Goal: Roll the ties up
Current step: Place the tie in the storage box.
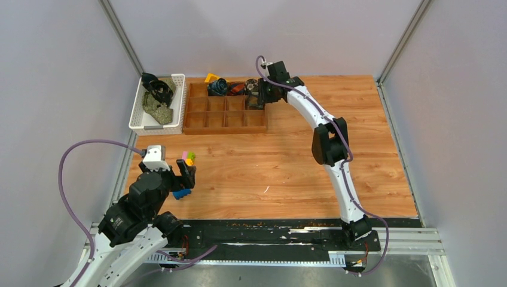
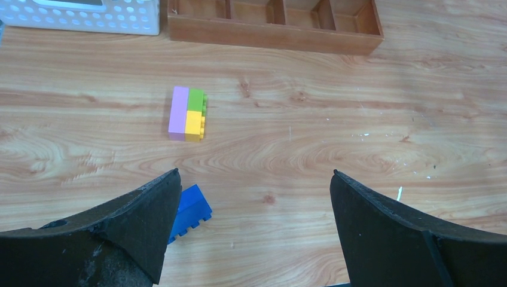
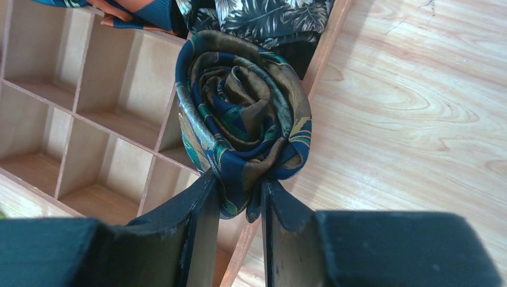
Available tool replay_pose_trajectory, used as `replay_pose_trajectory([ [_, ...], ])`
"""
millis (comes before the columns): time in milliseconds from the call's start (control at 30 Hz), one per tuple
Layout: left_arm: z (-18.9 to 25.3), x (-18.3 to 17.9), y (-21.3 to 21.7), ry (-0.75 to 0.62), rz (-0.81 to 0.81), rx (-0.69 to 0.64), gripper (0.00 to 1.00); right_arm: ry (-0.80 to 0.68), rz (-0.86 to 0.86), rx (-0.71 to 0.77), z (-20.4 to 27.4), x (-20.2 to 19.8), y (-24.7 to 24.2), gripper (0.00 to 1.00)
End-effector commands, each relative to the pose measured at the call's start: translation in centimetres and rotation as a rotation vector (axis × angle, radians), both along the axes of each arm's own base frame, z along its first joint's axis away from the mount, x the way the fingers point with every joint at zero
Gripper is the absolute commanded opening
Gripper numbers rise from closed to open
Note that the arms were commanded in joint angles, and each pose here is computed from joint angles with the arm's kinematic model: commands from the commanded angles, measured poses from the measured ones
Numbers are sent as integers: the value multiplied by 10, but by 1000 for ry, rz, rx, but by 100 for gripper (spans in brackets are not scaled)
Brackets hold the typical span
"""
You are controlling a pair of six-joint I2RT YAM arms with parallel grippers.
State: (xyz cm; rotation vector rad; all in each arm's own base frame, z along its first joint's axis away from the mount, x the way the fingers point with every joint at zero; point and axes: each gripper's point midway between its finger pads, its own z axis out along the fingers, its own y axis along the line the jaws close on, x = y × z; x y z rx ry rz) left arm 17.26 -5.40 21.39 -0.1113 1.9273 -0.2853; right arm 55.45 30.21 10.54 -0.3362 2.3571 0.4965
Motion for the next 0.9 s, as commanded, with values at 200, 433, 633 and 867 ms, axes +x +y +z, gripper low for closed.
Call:
replay_pose_trajectory([
  [200, 7, 5, -1, -38, 2, -4, 100, -92, 87, 1, 0, 15, 16, 0],
  [433, 7, 5, 0, -43, 7, -4, 100, -86, 103, 1, 3, 8, 19, 39],
  [633, 7, 4, 1, -45, 8, -7, 100, -121, 105, 8, 38, -2, 18, 57],
  [867, 8, 4, 2, -49, 14, -9, 100, -202, 102, 28, 109, -19, 11, 74],
])
